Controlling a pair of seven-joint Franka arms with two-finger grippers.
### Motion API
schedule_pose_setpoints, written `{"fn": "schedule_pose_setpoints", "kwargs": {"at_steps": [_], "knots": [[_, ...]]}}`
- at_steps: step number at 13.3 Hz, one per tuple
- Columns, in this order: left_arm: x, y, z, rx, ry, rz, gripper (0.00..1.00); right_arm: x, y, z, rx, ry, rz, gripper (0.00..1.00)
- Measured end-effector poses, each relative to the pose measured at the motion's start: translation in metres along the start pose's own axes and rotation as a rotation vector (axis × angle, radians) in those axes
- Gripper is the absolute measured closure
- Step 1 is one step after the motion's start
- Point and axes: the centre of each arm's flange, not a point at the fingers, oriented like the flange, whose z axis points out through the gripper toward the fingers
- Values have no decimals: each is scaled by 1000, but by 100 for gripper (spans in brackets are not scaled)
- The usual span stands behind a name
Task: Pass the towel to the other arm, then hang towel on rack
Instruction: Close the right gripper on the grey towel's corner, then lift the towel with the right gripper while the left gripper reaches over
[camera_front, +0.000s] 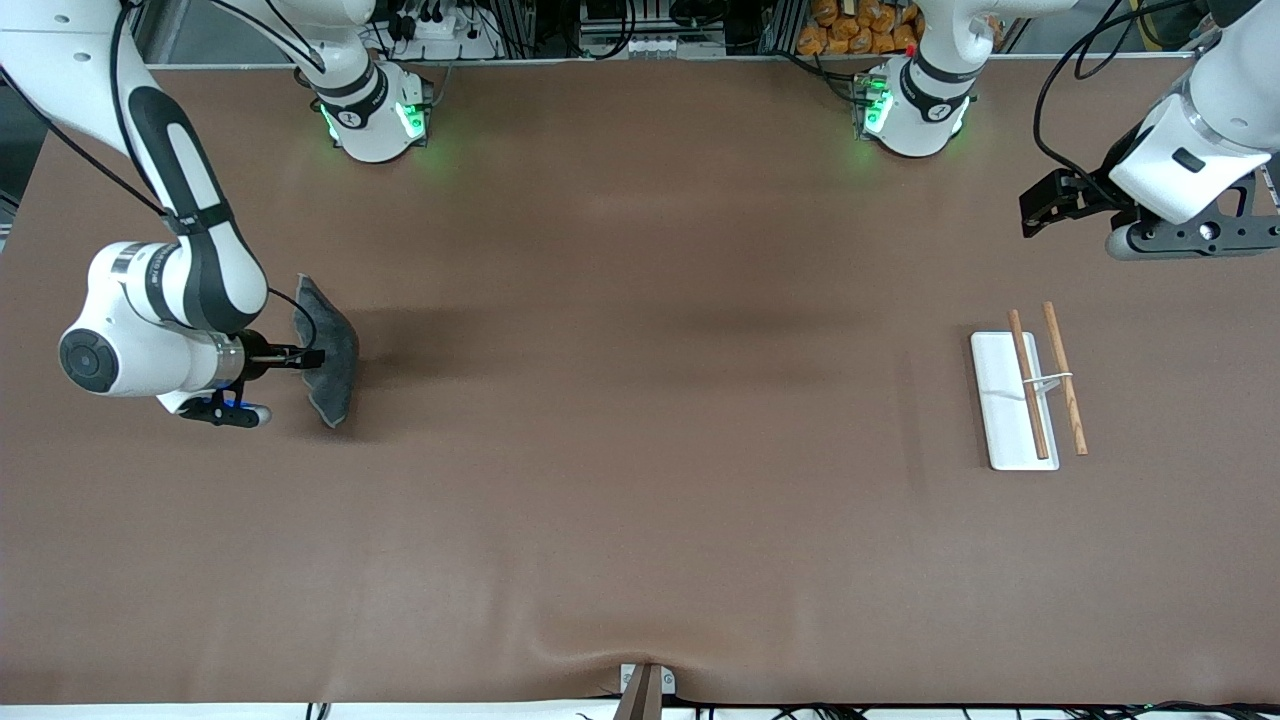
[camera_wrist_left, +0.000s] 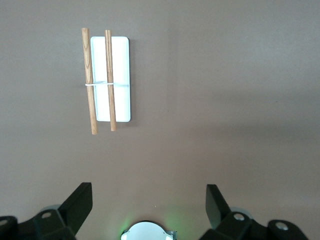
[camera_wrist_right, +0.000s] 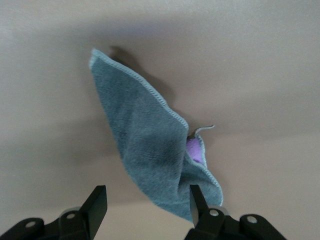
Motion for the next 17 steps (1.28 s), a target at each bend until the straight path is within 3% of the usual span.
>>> {"fn": "schedule_pose_setpoints", "kwargs": {"at_steps": [4, 8, 12, 13, 17], "knots": [[0, 0, 0, 0, 0, 0, 0, 4, 31, 20, 71, -29, 7, 30], [0, 0, 0, 0, 0, -1, 0, 3, 28, 40, 107, -52, 26, 36], [0, -1, 1, 0, -1, -1, 0, 2, 28, 47, 113, -61, 30, 49], [0, -1, 1, 0, -2, -1, 0, 2, 28, 47, 113, -62, 30, 55], [0, -2, 1, 0, -3, -3, 0, 2, 23, 46, 116, -65, 23, 98]]}}
